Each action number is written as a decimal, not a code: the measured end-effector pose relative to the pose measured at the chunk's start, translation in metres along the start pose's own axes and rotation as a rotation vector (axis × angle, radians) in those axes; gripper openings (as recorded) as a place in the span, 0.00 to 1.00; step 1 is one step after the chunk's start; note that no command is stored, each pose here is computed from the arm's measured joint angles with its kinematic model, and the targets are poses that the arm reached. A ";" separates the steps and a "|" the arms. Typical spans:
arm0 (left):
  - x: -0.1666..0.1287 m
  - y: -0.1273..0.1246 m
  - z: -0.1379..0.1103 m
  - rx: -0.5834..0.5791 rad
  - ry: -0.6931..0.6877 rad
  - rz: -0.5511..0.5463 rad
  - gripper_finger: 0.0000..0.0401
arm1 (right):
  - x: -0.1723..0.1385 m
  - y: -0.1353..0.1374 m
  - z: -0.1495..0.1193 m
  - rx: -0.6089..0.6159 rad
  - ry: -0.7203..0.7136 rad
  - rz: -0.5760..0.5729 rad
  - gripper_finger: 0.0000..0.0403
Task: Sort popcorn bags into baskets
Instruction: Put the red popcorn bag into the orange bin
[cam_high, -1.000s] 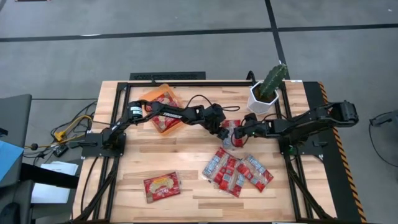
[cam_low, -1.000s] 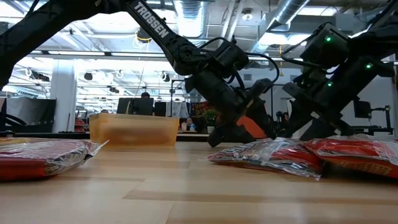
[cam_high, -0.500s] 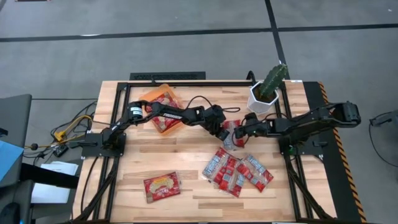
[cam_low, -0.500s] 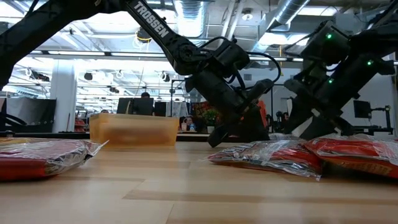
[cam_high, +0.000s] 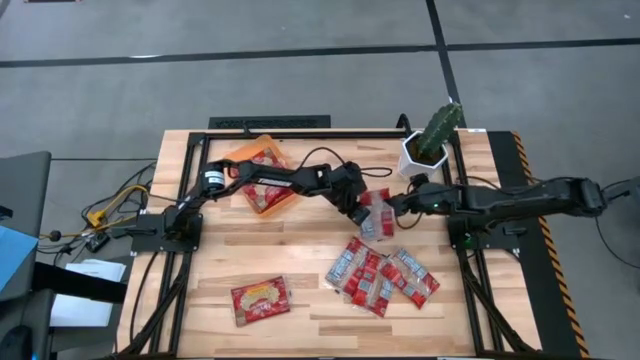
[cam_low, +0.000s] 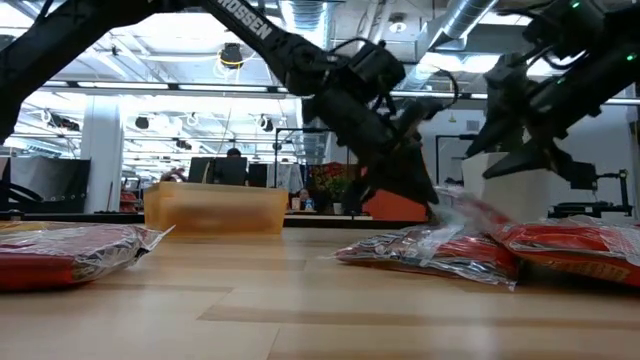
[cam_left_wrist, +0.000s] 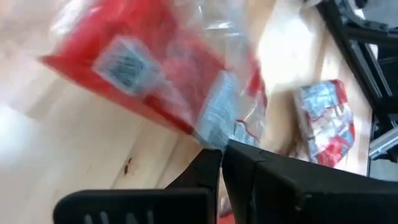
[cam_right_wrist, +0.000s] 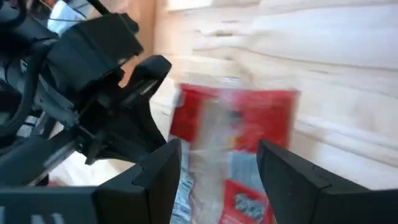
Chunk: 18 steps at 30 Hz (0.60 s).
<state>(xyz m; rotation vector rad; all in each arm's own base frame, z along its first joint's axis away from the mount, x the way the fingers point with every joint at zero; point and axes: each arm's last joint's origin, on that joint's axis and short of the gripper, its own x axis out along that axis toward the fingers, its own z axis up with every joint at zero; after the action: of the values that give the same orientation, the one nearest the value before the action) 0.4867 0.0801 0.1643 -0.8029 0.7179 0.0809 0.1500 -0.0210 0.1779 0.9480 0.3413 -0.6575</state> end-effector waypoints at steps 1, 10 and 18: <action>-0.005 -0.003 0.002 0.014 0.003 0.009 0.00 | -0.004 -0.001 0.001 0.000 0.000 0.000 0.58; -0.033 -0.021 0.013 0.109 -0.004 0.068 0.00 | -0.020 -0.015 -0.001 -0.027 0.033 -0.064 0.58; -0.045 -0.030 0.018 0.128 -0.027 0.056 0.00 | -0.020 -0.018 -0.008 -0.067 0.081 -0.104 0.58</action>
<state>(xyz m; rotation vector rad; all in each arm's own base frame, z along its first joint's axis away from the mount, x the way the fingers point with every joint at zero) 0.4718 0.0796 0.2199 -0.6585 0.7131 0.0949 0.1229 -0.0143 0.1732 0.8991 0.4838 -0.6994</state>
